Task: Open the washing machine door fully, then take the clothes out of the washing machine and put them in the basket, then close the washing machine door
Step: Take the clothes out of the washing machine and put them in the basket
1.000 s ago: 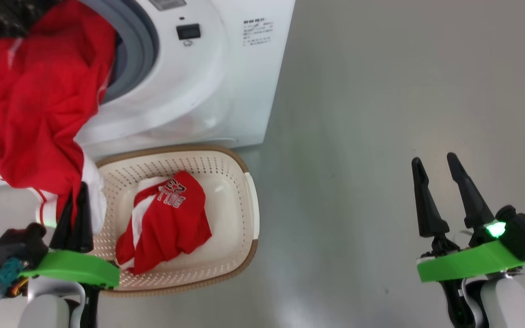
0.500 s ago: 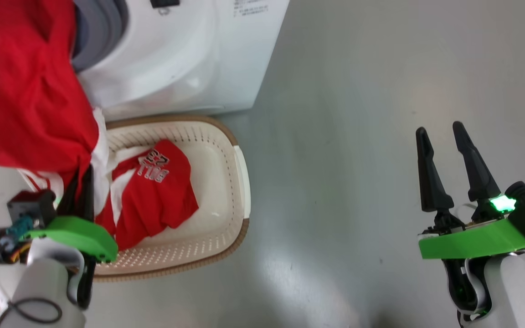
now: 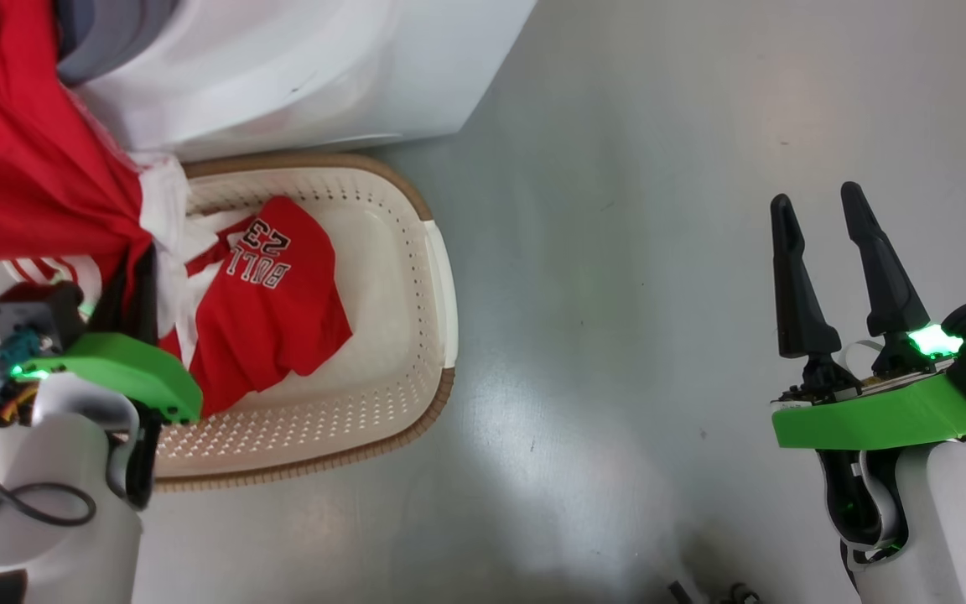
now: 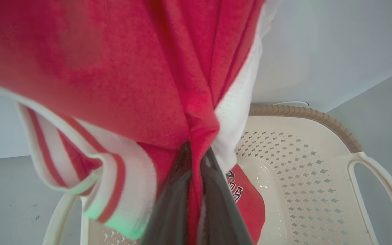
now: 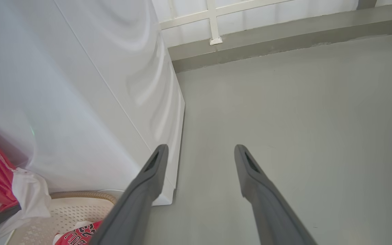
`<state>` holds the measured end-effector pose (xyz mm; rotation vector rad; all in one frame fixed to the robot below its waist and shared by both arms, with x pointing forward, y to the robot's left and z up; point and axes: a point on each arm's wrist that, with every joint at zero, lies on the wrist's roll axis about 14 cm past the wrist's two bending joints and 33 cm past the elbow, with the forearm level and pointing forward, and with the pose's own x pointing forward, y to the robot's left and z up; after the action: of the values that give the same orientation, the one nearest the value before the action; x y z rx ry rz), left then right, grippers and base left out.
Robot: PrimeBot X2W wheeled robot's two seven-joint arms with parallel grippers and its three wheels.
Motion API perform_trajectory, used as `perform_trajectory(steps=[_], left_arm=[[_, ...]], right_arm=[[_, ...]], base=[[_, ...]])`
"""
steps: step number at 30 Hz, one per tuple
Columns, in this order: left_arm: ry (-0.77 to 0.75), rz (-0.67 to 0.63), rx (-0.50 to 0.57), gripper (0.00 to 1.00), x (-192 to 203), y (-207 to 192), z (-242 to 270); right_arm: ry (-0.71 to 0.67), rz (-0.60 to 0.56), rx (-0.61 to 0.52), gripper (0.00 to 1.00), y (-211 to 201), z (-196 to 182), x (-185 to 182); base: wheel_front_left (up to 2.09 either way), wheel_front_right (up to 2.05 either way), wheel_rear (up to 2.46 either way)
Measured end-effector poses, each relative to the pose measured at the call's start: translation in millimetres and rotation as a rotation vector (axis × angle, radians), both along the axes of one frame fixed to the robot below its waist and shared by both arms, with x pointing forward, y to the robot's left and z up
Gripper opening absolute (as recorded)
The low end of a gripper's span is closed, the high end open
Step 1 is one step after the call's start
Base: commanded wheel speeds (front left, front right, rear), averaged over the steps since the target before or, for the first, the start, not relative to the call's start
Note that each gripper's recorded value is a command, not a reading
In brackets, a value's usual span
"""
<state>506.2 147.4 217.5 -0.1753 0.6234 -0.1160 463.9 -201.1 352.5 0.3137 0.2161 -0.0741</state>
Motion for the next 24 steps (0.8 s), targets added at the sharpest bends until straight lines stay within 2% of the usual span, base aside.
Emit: perform_trajectory(steps=[1,3,5,7,8,24], left_arm=[[0.001,0.003,0.001,0.25,1.1,1.3,-1.3],[0.002,0.006,0.003,0.44,3.4,2.6,-2.8],[-0.001,0.009,0.004,0.53,5.1,3.7,-2.6],[-0.002,0.012,0.005,0.75,4.9,5.0,-1.4],[-0.005,0.015,0.005,0.98,5.3,5.9,-0.4],[-0.121,0.081,-0.037,1.0,6.5,8.3,49.7]], right_arm=[[0.005,0.001,0.0,1.0,0.3,-2.2,-0.1],[0.011,0.002,0.001,1.0,0.8,-5.2,-0.2],[0.014,0.004,0.003,1.0,1.9,-6.9,0.2],[0.012,0.007,0.005,1.0,3.0,-6.5,0.9],[0.011,0.008,0.005,1.0,3.4,-6.0,1.1],[-0.045,0.037,0.015,1.0,14.7,18.4,5.1]], base=[[0.0,0.0,0.0],[0.0,0.0,0.0],[0.0,0.0,0.0],[0.0,0.0,0.0],[0.0,0.0,0.0],[0.0,0.0,0.0]])
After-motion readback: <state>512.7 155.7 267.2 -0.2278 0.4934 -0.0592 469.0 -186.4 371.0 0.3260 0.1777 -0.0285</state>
